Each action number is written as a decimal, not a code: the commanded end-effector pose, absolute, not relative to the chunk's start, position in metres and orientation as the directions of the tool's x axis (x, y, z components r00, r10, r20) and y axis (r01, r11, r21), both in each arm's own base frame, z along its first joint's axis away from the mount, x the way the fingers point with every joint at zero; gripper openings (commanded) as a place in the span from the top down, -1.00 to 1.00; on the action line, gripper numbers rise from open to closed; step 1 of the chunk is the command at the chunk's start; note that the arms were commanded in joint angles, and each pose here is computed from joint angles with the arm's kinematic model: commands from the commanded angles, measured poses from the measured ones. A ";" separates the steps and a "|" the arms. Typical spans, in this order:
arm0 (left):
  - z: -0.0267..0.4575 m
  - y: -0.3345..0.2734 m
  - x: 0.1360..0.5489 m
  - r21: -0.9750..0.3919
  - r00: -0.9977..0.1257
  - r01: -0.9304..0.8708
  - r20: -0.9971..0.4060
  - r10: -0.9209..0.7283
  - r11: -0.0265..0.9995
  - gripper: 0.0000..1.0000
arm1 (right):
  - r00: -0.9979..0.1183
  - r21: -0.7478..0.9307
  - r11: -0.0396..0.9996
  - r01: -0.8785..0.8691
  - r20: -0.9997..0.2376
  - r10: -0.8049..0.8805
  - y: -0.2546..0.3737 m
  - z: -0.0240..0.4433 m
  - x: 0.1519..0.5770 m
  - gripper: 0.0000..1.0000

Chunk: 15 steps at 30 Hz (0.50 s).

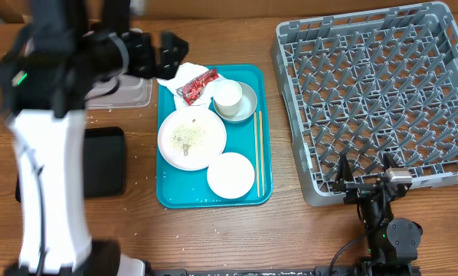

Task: Sort waste into correct bins and load items into the dishwasher
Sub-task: 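Lower the left gripper and grasp the red snack wrapper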

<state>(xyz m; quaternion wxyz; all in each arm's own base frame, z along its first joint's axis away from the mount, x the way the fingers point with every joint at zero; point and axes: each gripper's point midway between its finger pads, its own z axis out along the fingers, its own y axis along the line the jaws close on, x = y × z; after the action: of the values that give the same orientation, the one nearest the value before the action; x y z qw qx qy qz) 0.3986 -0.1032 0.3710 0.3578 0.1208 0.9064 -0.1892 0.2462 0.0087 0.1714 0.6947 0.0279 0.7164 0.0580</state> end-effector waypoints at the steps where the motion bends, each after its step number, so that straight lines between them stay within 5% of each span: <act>1: 0.312 -0.091 0.436 -0.023 -0.765 0.312 -0.600 0.236 0.950 -1.00 | -0.028 0.119 0.992 -0.029 -0.993 0.118 0.006 0.170 0.246 -1.00; 12: 0.180 -0.099 0.508 0.044 -0.857 0.285 -0.435 0.276 0.957 -1.00 | -0.028 0.119 0.992 -0.029 -0.993 0.118 0.006 0.170 0.246 -1.00; 15: 0.145 -0.102 0.516 0.049 -0.870 0.312 -0.387 0.306 0.949 -0.76 | -0.028 0.119 0.992 -0.029 -0.993 0.118 0.006 0.170 0.246 -1.00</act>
<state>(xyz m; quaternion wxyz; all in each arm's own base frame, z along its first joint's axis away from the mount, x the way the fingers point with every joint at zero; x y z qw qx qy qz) 0.5085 -0.1029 0.1685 0.2147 0.1388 0.9664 -0.0260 0.2462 0.0086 0.1714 0.6947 0.0281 0.7164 0.0580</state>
